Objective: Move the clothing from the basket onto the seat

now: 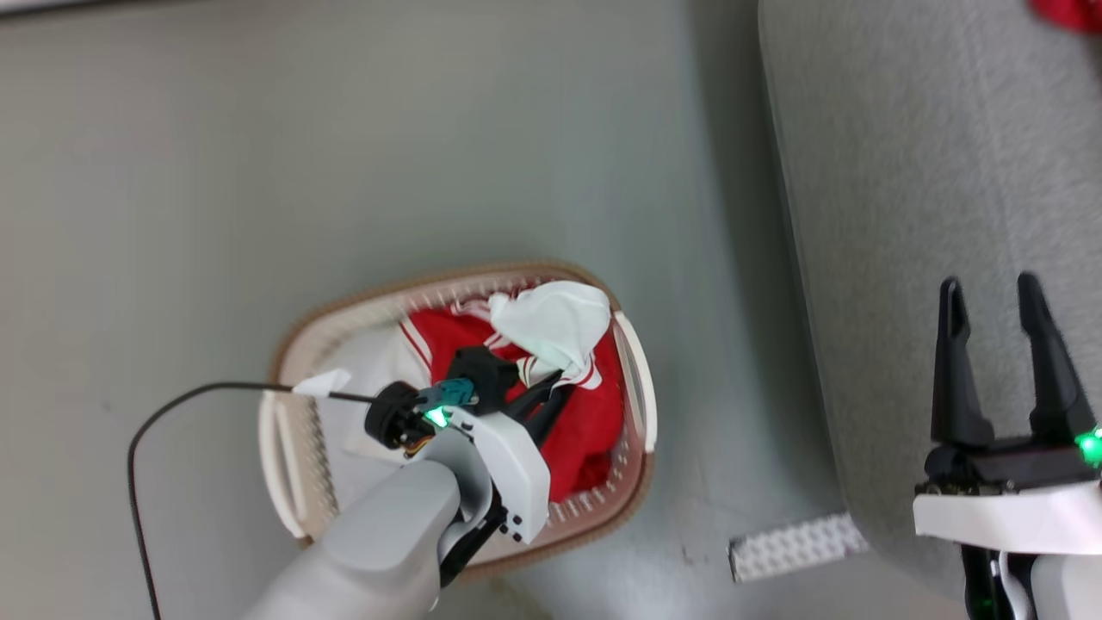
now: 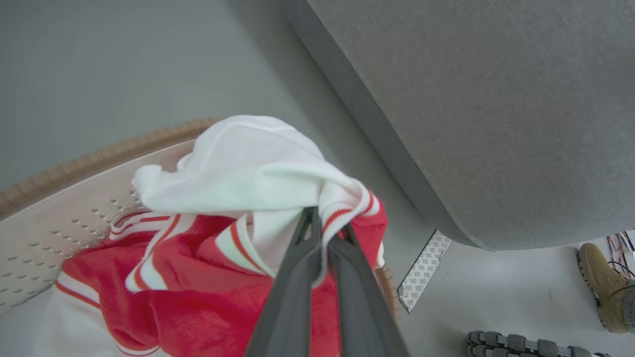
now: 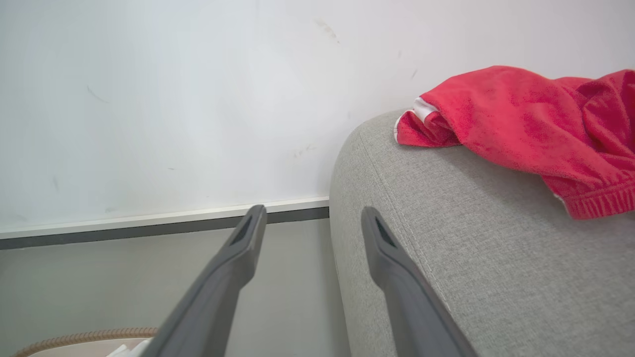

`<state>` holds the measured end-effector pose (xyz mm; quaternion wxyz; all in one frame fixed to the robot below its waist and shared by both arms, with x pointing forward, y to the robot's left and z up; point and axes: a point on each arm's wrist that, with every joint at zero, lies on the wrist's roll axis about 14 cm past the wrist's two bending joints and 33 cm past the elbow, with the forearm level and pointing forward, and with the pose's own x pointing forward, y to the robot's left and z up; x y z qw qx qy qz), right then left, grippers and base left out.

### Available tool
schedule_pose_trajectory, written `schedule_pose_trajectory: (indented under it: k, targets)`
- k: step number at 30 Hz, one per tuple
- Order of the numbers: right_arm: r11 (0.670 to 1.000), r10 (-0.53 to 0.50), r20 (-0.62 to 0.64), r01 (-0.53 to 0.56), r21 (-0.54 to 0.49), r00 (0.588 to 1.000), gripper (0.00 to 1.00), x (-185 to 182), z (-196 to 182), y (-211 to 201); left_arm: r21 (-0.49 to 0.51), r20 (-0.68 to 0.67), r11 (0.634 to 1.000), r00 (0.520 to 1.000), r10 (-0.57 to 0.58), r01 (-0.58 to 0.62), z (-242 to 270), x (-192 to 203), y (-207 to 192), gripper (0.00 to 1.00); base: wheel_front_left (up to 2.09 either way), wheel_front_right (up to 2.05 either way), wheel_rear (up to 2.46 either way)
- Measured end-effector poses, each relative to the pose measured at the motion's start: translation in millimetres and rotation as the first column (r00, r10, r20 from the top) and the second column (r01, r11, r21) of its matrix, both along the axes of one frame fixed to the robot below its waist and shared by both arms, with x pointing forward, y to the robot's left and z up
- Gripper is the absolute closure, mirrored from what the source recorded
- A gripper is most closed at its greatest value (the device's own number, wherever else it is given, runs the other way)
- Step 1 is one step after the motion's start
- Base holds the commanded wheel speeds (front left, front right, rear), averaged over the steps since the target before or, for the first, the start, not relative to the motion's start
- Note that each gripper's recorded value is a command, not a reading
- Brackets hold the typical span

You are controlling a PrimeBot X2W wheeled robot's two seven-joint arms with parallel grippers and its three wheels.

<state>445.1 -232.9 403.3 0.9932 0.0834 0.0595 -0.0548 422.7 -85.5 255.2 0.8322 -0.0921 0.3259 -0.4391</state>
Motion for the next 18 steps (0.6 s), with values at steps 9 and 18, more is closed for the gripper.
schedule_pose_trajectory:
  k: [9, 18]
  targets:
    - [0.999, 0.007, 0.062, -0.009, 0.034, 0.998, 0.0, -24, 35, 9, -0.123, 0.146, 0.98, 0.974, 0.172, -0.155, 94, 11, 22, 1.0, 0.0, 0.0, 0.0]
    - [0.997, 0.038, 0.144, -0.047, 0.059, 0.989, 0.0, -46, 71, 24, -0.189, 0.317, 0.935, 0.882, 0.348, -0.301, 175, -1, 69, 1.0, 0.0, 0.0, 0.0]
